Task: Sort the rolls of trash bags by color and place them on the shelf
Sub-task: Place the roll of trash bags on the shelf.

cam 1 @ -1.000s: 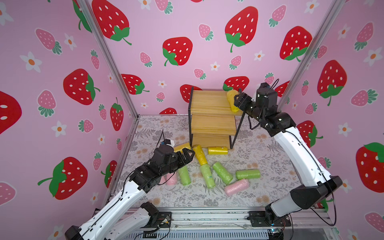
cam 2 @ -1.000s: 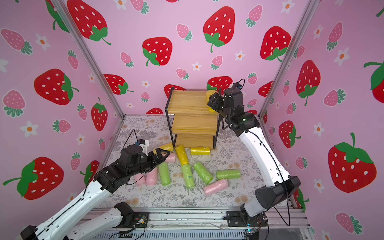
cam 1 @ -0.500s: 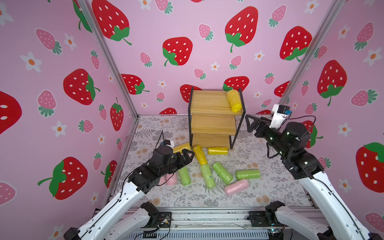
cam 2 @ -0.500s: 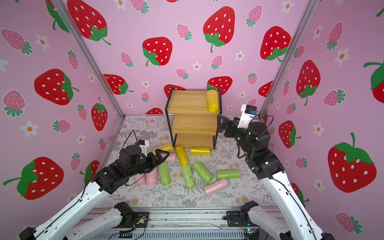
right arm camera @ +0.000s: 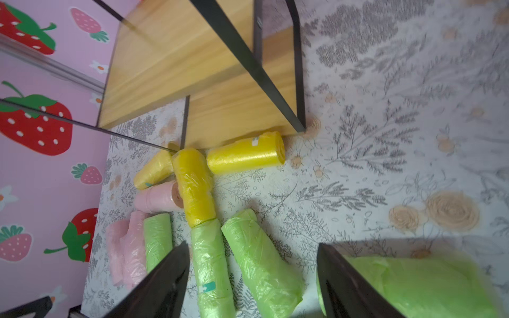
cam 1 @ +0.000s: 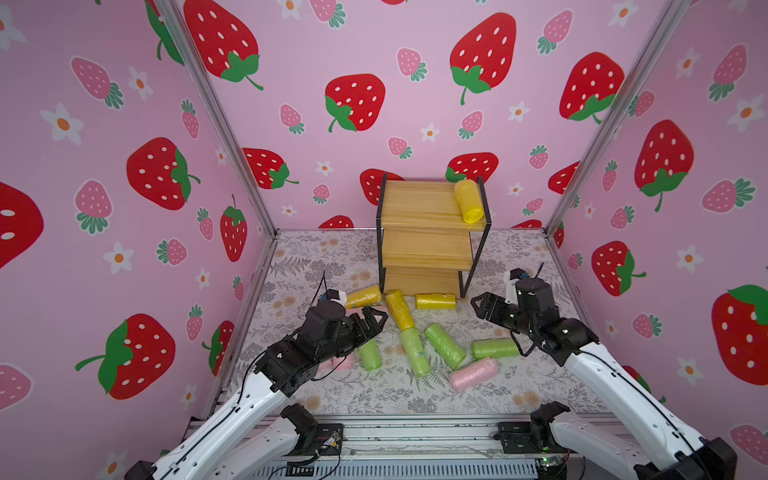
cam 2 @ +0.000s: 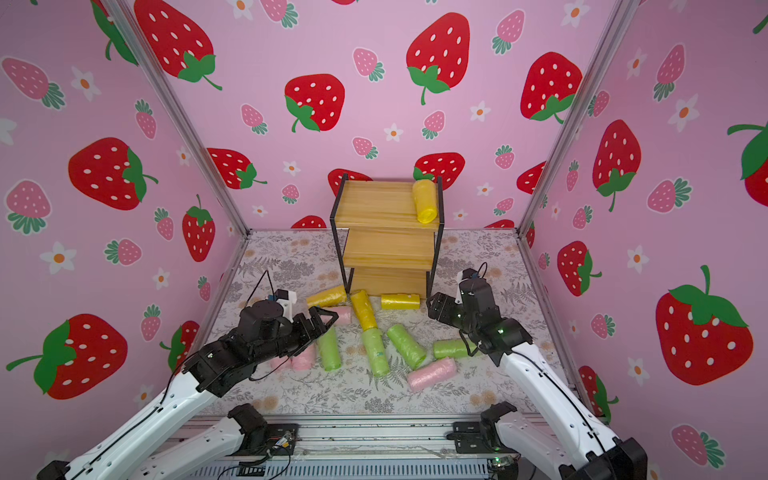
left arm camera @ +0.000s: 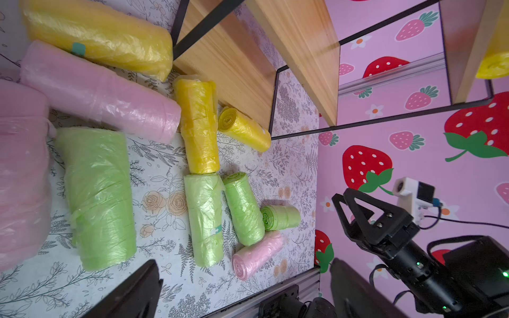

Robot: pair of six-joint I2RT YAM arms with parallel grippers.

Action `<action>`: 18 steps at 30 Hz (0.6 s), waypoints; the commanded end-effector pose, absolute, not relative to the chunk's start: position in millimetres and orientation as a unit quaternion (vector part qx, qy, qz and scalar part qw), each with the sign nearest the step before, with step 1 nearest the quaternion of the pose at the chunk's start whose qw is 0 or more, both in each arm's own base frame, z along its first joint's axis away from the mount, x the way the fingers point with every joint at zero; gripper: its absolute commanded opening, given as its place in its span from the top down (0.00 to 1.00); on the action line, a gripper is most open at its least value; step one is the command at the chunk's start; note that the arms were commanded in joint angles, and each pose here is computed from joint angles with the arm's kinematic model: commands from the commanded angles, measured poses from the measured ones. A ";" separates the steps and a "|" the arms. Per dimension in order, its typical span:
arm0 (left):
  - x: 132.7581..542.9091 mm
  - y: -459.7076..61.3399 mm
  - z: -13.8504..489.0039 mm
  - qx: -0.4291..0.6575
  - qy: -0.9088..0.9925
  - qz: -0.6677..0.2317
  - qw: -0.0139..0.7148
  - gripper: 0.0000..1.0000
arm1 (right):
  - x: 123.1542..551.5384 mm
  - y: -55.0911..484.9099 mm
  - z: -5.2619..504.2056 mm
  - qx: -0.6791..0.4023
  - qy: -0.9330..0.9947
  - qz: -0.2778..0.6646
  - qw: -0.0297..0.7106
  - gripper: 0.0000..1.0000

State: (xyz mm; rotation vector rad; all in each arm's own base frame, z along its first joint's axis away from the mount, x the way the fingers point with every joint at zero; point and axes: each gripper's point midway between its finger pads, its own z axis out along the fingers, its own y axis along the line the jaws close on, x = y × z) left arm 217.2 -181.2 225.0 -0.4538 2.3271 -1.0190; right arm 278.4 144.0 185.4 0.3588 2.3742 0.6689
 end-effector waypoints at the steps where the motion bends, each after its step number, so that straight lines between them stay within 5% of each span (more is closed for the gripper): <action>1: 216.4 -178.9 228.1 -0.165 0.870 -0.370 0.282 0.00 | 270.0 151.3 156.0 0.259 0.898 0.270 0.231 0.21; 6: 215.9 -179.4 226.1 -0.164 0.871 -0.369 0.281 0.00 | 283.5 196.5 144.8 0.277 0.889 0.302 0.205 0.17; 18: 205.4 -157.8 235.6 -0.154 0.866 -0.352 0.320 0.00 | 307.7 253.6 170.0 -0.135 0.924 0.237 0.269 0.18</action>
